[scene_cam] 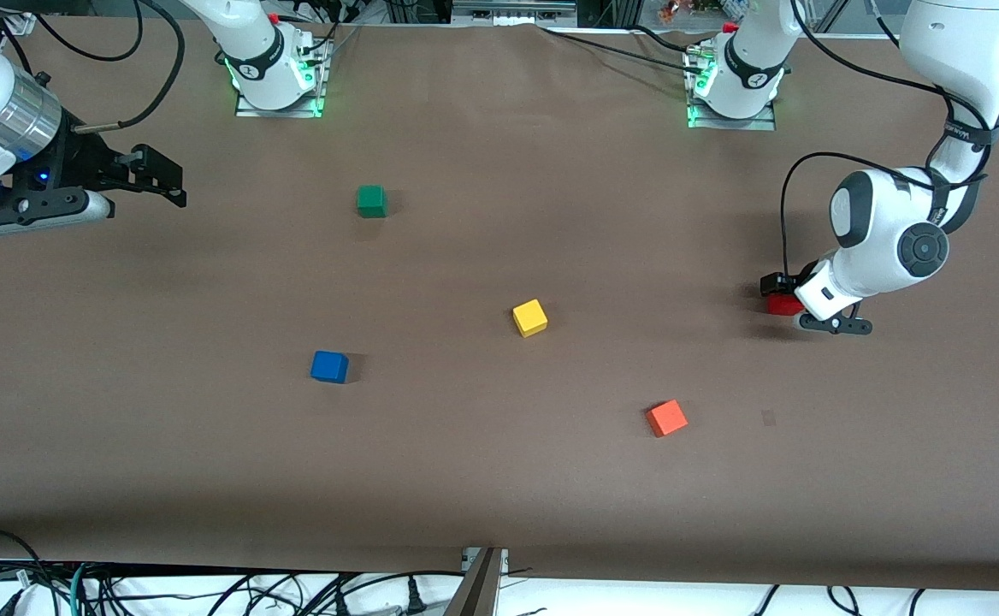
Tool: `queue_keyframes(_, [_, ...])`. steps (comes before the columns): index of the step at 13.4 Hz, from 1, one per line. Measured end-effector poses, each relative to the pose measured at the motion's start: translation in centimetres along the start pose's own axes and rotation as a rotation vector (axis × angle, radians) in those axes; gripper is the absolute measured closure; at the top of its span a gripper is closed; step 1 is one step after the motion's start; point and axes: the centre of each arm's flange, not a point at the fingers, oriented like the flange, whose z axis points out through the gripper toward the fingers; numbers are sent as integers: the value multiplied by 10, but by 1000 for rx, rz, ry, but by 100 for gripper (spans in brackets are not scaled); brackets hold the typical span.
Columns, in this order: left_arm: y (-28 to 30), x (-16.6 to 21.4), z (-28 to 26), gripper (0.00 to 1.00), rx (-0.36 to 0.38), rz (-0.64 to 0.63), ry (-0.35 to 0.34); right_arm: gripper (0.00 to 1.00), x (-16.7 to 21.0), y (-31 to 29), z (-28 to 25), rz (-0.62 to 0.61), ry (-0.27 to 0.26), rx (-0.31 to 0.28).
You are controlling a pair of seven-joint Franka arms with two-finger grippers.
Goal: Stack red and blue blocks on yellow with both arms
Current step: 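Reach the left gripper down to the red block and grasp it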
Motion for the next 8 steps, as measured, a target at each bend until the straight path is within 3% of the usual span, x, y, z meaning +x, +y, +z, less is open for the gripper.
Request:
queue_keyframes(2, [0, -1, -1, 45, 1, 7, 1, 0, 0, 0, 0, 0, -1, 0])
queue_keyframes(8, [9, 5, -17, 44, 2, 26, 20, 0, 0, 0, 0, 0, 0, 0])
